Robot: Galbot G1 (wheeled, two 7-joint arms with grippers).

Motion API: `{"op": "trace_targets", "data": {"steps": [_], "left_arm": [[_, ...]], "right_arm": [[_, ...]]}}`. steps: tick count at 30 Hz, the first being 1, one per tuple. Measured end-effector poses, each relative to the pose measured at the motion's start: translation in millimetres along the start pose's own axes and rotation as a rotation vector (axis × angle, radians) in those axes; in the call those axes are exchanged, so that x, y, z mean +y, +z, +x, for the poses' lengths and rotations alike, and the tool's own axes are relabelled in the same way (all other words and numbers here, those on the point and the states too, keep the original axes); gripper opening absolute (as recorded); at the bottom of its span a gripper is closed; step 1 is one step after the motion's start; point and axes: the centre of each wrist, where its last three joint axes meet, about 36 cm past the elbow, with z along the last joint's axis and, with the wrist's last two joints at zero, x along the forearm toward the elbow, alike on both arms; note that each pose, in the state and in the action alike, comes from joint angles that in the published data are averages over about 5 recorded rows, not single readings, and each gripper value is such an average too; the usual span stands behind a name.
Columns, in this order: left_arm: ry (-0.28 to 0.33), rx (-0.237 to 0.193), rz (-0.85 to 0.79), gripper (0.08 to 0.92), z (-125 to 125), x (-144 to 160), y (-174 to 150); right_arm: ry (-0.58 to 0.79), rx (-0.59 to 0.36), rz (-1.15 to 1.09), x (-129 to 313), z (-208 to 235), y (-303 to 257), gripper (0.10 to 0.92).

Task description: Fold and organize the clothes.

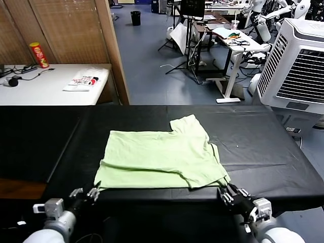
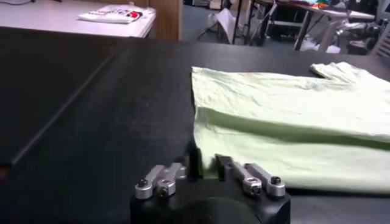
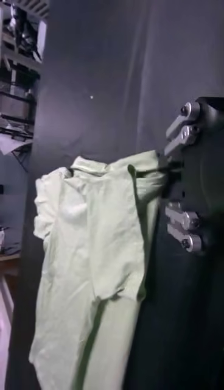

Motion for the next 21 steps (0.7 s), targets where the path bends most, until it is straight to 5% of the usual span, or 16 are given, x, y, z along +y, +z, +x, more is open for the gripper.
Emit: {"op": "trace_targets", "data": {"steps": [6,13,21], "left_arm": [[0.02,-0.063,0.041,0.796,-12.3,6.2,-23.9],[0.047,-0.134,0.037,0.798,-69.4,17.8,-63.3],[0.046,-0.105,0.028,0.798,-154.0,29.5,-108.3]], "right_arm": [[0.062,-0.087,-0.037,-14.0,-41.9,-24.7,0.798],[0.124,-0.118,-0.076,-32.7,-130.4,-61.4,0.798],[0.124,-0.06,-0.097,-39.3,-231.4,-97.4,0.798]]}}
